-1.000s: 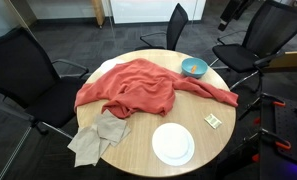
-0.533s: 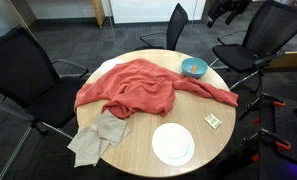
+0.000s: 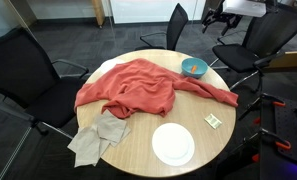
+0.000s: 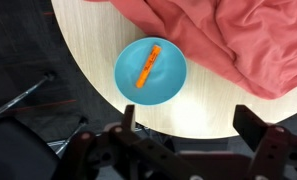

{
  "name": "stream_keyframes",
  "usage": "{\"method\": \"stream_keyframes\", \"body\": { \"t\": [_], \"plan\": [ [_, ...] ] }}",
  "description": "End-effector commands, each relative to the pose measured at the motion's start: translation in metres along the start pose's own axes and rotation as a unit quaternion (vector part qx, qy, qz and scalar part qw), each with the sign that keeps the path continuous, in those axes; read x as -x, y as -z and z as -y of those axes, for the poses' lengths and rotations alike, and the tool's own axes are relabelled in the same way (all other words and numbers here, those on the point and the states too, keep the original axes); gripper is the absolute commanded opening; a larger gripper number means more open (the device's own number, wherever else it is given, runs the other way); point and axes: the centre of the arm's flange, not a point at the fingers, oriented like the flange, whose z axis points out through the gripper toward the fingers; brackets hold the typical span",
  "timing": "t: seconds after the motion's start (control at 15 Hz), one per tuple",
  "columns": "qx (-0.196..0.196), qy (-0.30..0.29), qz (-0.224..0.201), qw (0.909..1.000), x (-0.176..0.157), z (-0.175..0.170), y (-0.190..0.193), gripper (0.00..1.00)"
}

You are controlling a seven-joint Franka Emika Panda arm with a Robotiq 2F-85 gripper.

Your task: Pick up the pen from the bowl and place it on the table

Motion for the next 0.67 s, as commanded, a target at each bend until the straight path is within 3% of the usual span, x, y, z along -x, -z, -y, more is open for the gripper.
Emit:
{"method": "stream_keyframes", "body": {
  "t": [0.0, 0.07, 0.13, 0.6],
  "plan": [
    [0.009, -0.088, 0.001, 0.9961, -0.017, -0.003, -0.028, 1.00],
    [0.012, -0.099, 0.004, 0.9950, -0.018, -0.006, -0.032, 1.00],
    [0.016, -0.066, 0.006, 0.9977, -0.012, -0.011, -0.023, 1.00],
    [0.021, -0.081, 0.008, 0.9964, -0.017, -0.012, -0.034, 1.00]
  ]
}}
